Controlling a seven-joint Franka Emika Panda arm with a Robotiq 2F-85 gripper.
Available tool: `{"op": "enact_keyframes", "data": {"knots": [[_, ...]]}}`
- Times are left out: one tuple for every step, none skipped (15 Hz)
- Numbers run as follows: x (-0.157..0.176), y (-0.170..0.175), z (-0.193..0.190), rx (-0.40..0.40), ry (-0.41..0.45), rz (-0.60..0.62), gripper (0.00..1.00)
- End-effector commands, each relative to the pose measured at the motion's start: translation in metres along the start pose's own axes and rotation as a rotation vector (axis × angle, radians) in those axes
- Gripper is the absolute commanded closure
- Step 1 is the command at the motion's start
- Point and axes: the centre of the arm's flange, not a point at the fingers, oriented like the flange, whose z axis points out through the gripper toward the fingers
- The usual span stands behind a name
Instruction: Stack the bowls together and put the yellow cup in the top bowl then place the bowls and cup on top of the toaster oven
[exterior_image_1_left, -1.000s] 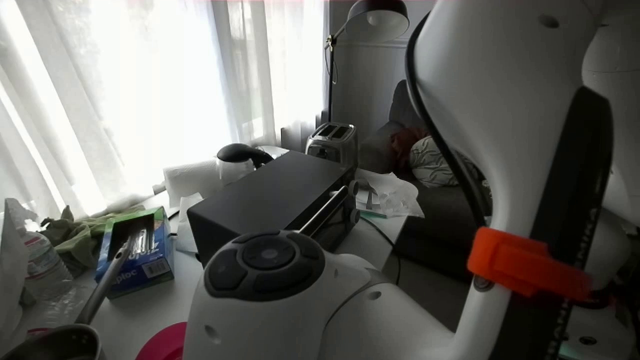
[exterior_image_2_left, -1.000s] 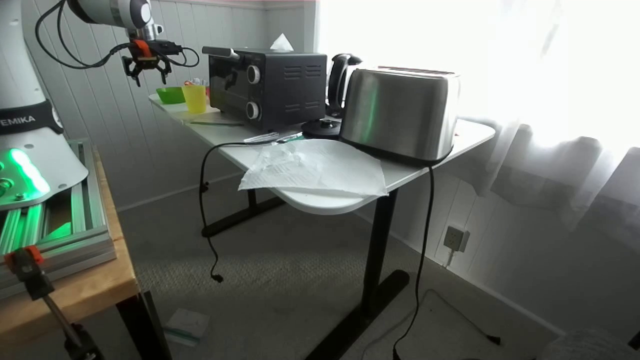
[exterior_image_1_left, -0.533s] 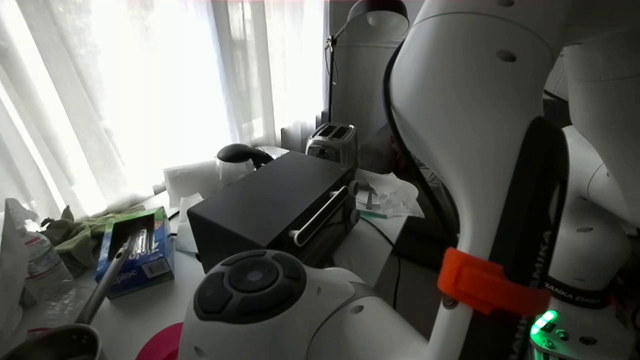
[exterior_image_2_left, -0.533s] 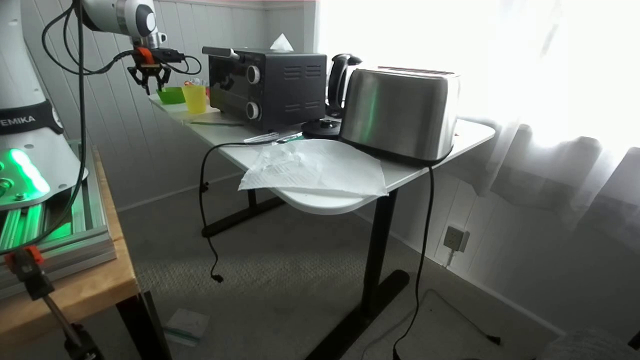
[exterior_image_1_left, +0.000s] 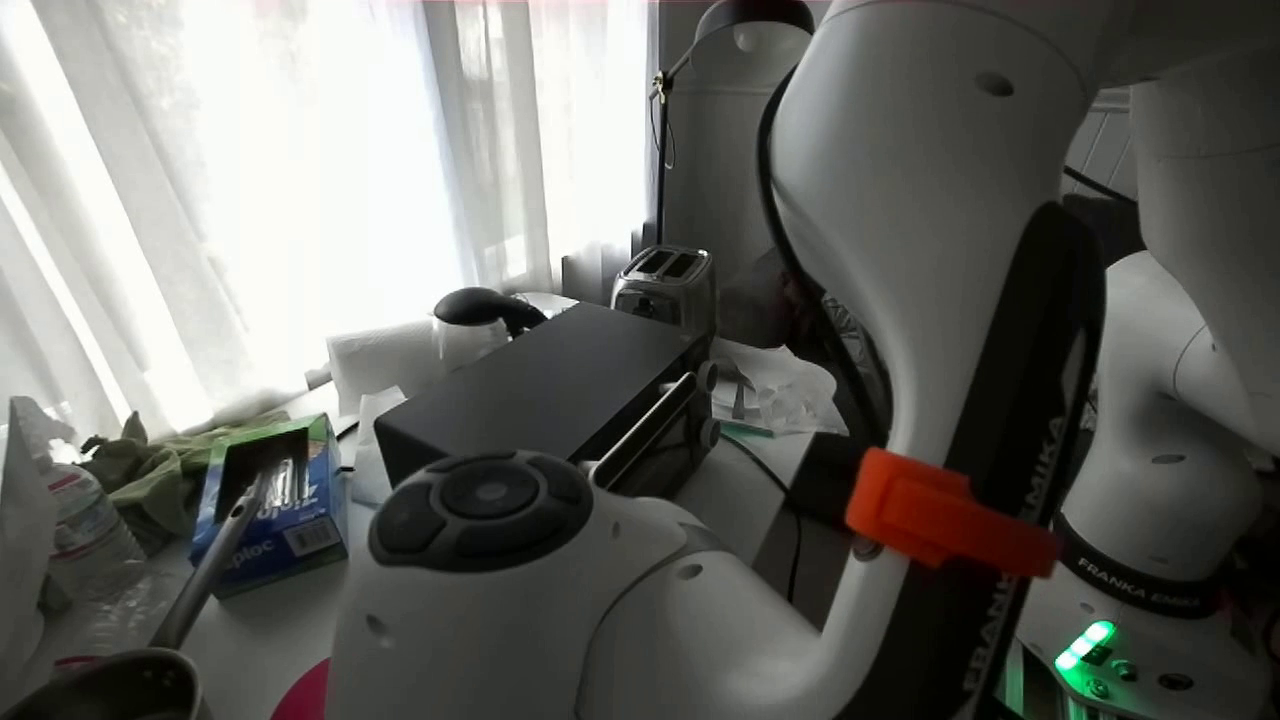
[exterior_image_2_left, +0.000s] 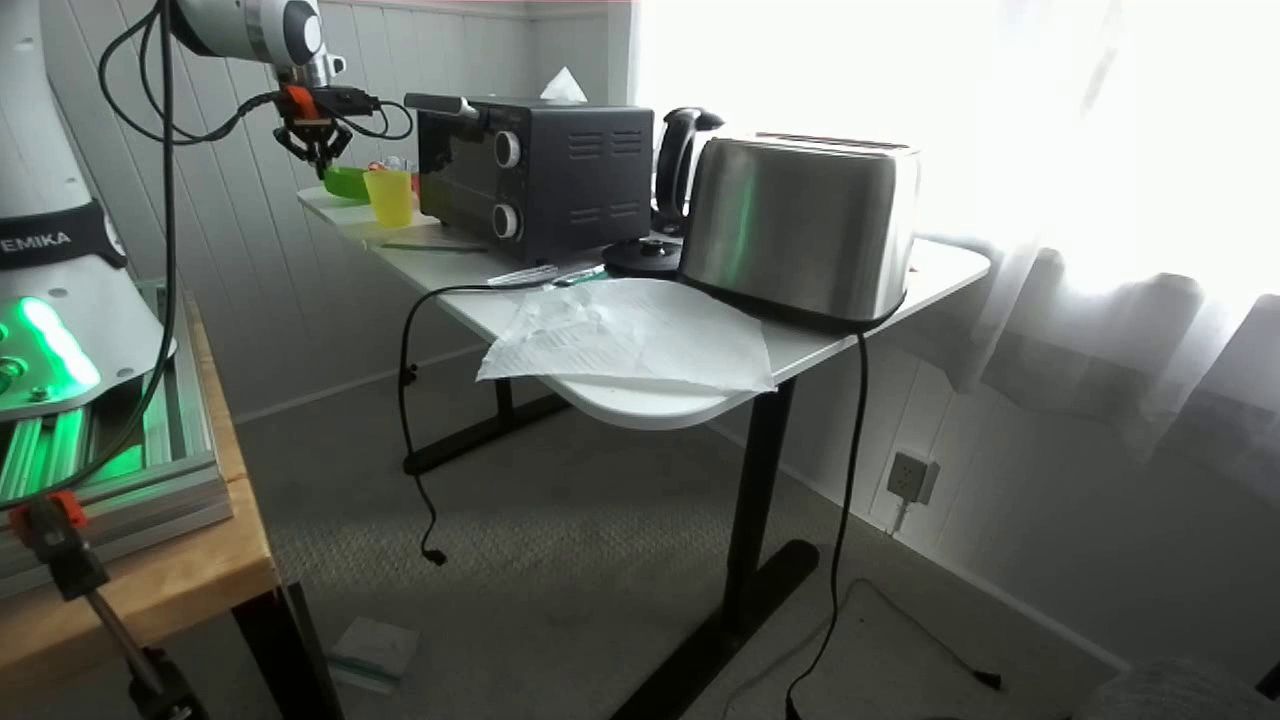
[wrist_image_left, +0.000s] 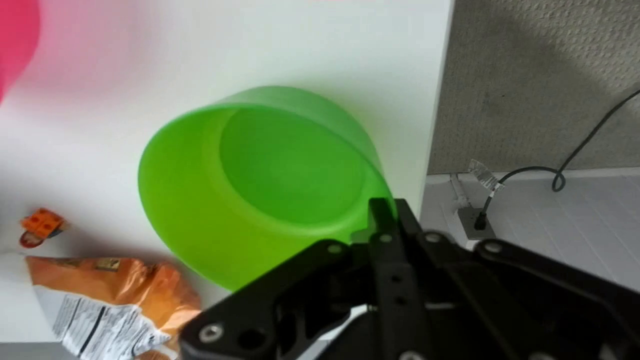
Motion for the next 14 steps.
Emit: {"op": "enact_keyframes", "data": {"knots": [[0.004,0.008,-0.039,-0.066,-0.009,0.012,0.99],[0.003,0.013,-0.048,-0.088,-0.011,0.017,0.98],[0.002,0.017,-0.055,-0.110,-0.019,0.026,0.98],[0.001,0.024,-0.062,-0.136,-0.026,0.045,0.98],[0.000,0.032,-0.068,-0.162,-0.033,0.071,0.98],[-0.002,0.039,-0.072,-0.183,-0.046,0.096,0.98],[-0.005,0.048,-0.075,-0.210,-0.061,0.125,0.98],[-0.007,0.055,-0.076,-0.226,-0.072,0.154,0.98],[-0.010,0.063,-0.074,-0.242,-0.085,0.184,0.98],[-0.013,0.070,-0.072,-0.253,-0.094,0.209,0.98],[-0.014,0.076,-0.069,-0.263,-0.104,0.234,0.98],[-0.015,0.080,-0.066,-0.265,-0.115,0.248,0.98],[-0.014,0.083,-0.063,-0.270,-0.125,0.265,0.98],[-0.013,0.085,-0.058,-0.272,-0.131,0.273,0.98]]}}
